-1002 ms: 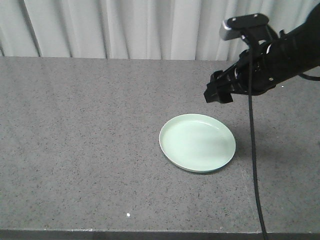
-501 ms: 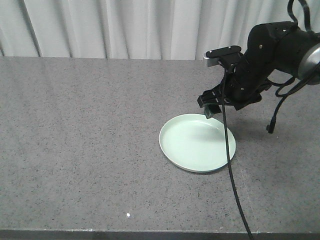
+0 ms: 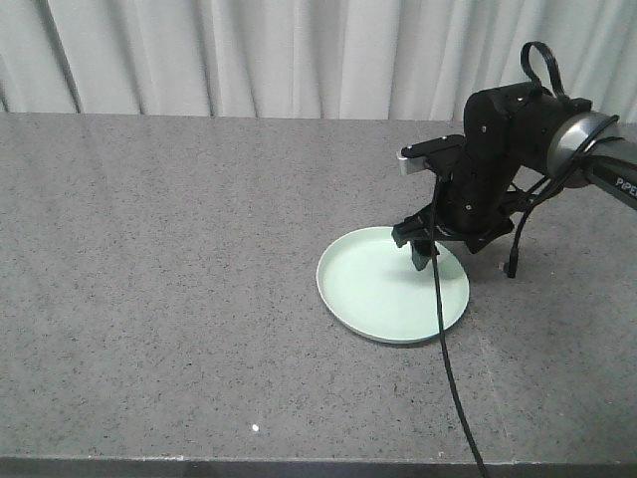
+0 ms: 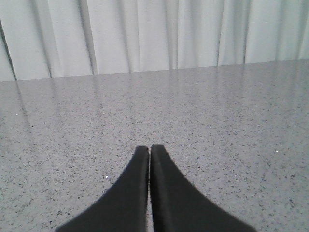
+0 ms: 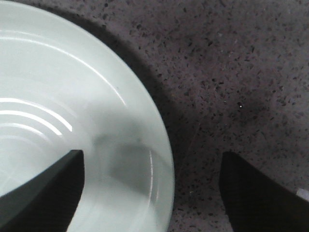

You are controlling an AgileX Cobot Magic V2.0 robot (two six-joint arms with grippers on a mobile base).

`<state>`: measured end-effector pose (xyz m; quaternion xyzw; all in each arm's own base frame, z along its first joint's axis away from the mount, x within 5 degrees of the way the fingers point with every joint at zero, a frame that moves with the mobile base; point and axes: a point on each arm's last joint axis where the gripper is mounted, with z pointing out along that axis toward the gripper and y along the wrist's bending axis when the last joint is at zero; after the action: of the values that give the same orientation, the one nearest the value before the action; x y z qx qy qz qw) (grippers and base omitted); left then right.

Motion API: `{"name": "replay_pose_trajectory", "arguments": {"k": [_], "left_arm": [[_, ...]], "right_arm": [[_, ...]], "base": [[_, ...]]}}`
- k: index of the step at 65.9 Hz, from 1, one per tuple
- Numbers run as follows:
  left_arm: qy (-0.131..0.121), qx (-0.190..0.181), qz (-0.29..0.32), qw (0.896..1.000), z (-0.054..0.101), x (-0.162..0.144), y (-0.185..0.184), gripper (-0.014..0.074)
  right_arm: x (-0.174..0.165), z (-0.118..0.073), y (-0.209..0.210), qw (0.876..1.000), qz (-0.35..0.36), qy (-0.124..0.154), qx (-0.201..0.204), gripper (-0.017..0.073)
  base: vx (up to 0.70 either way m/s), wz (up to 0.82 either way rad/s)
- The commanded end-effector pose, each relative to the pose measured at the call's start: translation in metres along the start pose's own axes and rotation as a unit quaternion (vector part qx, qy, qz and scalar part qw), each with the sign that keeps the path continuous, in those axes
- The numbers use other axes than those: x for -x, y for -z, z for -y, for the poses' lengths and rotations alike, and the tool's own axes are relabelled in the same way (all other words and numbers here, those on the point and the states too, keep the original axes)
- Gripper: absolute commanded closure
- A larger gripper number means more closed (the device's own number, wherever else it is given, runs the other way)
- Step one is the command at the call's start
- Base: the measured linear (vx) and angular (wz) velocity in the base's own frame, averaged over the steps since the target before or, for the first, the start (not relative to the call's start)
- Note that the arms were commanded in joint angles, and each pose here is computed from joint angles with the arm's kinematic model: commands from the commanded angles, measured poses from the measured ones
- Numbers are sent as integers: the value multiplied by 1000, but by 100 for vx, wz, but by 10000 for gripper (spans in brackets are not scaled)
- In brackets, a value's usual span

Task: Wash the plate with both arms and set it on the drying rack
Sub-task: 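Lower the open right gripper onto the rim of the pale green plate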

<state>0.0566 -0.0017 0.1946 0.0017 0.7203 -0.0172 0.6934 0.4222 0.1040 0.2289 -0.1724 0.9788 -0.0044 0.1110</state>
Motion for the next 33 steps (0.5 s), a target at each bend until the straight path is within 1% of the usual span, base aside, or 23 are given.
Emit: {"name": "replay_pose_trajectory", "arguments": {"k": [1, 12, 20, 33], "left_arm": [[6, -3, 23, 1000, 0, -2, -1, 600], [6, -3, 23, 1000, 0, -2, -1, 600], [6, -3, 23, 1000, 0, -2, -1, 600], [6, -3, 23, 1000, 0, -2, -1, 600]], "right_arm": [[3, 5, 30, 999, 39, 0, -14, 18], [3, 7, 29, 999, 37, -8, -15, 18], [2, 8, 29, 999, 34, -8, -16, 20], [2, 7, 25, 1000, 24, -9, -15, 62]], "base": [[0, 0], [0, 0], [0, 0], [0, 0]]}}
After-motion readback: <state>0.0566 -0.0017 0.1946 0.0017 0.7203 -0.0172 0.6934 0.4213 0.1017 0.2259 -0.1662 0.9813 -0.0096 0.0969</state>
